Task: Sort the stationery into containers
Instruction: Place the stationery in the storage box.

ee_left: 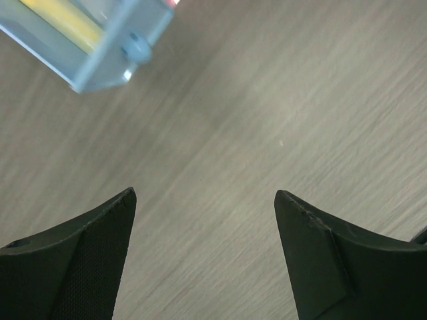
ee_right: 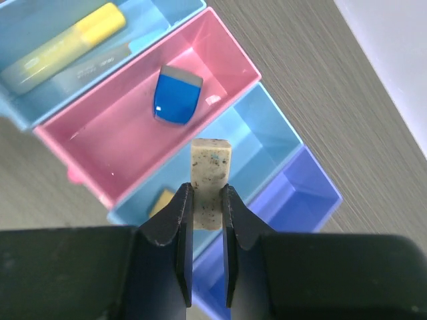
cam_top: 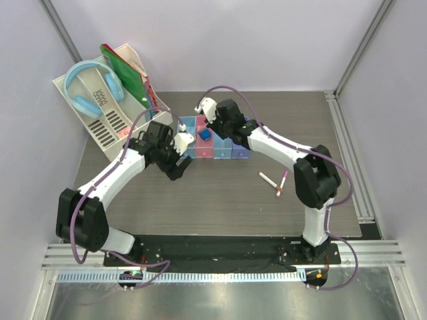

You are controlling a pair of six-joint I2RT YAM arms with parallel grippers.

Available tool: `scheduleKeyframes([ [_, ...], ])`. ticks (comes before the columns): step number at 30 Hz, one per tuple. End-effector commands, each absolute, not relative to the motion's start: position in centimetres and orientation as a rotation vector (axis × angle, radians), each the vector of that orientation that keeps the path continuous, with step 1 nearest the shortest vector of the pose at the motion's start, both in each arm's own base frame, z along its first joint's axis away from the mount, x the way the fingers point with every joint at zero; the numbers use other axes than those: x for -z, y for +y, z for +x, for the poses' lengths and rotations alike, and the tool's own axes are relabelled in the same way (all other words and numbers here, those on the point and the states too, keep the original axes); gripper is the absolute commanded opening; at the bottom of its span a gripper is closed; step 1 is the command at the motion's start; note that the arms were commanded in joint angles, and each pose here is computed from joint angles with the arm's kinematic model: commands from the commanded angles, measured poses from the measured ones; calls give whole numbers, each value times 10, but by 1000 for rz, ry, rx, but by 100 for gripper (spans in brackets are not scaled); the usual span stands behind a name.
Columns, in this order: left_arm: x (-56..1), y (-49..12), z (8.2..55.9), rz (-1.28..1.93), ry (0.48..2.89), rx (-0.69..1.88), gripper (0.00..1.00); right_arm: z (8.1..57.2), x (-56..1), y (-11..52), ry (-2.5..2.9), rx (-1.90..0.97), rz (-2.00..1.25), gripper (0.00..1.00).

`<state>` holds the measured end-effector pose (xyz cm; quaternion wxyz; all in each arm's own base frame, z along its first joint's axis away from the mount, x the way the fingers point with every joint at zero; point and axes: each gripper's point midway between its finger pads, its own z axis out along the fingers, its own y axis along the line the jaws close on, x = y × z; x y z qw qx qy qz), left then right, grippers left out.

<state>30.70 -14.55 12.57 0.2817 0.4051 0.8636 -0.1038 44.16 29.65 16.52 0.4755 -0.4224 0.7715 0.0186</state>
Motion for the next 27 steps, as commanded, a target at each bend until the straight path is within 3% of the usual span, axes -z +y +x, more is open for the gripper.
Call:
scheduleKeyframes([
  [1, -128, -135, 292, 1200, 2219, 224, 84, 484, -175, 316, 1843, -77, -934, 1],
  [15, -122, -131, 269, 1244, 2208, 253, 86, 503, -139, 293, 1916, -42, -899, 2],
  [18, -123, -133, 268, 1240, 2213, 275, 86, 501, -138, 292, 1920, -44, -909, 25],
  [19, -124, -134, 269, 1242, 2210, 276, 86, 500, -142, 293, 1912, -47, -912, 39],
  [20, -125, -134, 269, 1241, 2210, 275, 86, 499, -139, 292, 1917, -46, -924, 46],
  [23, -129, -135, 270, 1246, 2198, 269, 87, 497, -145, 291, 1909, -48, -922, 56],
  [27, -131, -137, 272, 1264, 2186, 268, 87, 495, -157, 286, 1896, -33, -902, 61],
])
